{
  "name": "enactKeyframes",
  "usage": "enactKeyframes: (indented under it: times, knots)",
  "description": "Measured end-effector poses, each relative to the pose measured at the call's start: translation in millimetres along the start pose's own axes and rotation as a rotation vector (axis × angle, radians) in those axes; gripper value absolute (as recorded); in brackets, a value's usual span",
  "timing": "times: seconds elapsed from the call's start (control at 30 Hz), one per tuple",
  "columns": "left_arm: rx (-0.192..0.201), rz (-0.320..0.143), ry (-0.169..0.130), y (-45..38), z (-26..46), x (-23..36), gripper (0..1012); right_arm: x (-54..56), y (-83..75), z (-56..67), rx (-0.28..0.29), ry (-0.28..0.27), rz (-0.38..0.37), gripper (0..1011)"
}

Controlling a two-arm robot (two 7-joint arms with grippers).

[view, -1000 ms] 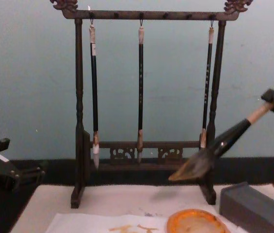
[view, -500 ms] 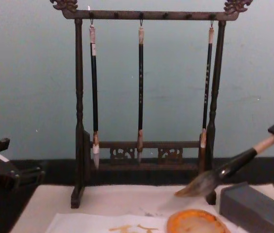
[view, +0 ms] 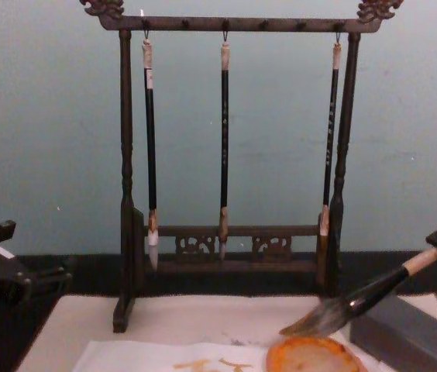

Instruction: Pick up the brush from the inkstone, write on the paper, then place the brush back to its original position.

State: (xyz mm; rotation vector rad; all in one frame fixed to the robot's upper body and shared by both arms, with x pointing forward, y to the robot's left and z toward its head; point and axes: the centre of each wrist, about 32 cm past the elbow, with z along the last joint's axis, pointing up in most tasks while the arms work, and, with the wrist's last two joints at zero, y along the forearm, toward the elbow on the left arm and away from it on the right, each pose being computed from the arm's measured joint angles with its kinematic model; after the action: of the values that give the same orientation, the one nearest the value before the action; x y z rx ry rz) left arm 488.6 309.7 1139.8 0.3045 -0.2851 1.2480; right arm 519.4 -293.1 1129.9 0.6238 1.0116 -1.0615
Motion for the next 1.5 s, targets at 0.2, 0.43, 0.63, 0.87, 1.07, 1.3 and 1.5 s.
enactKeyframes:
  times: [0.2,0.43,0.63,0.87,1.07,1.3,1.5]
  knots:
    - [0.000,0.000,0.000,0.0,0.0,0.0,1009,2.8,2.1,-1.1,-0.003,-0.005,-0.011,173]
    - [0.000,0.000,0.000,0.0,0.0,0.0,1010,4.7,4.0,-2.3,-0.006,-0.018,-0.021,173]
    - [0.000,0.000,0.000,0.0,0.0,0.0,1010,5.9,4.2,-3.7,-0.012,-0.023,-0.030,173]
    - [0.000,0.000,0.000,0.0,0.0,0.0,1009,7.1,3.8,-4.7,-0.013,-0.027,-0.042,173]
    - [0.000,0.000,0.000,0.0,0.0,0.0,1010,7.6,3.5,-5.0,-0.016,-0.029,-0.048,173]
    - [0.000,0.000,0.000,0.0,0.0,0.0,1010,7.9,3.8,-5.7,-0.015,-0.034,-0.052,173]
    - [0.000,0.000,0.000,0.0,0.0,0.0,1010,8.4,4.1,-6.0,-0.014,-0.037,-0.054,173]
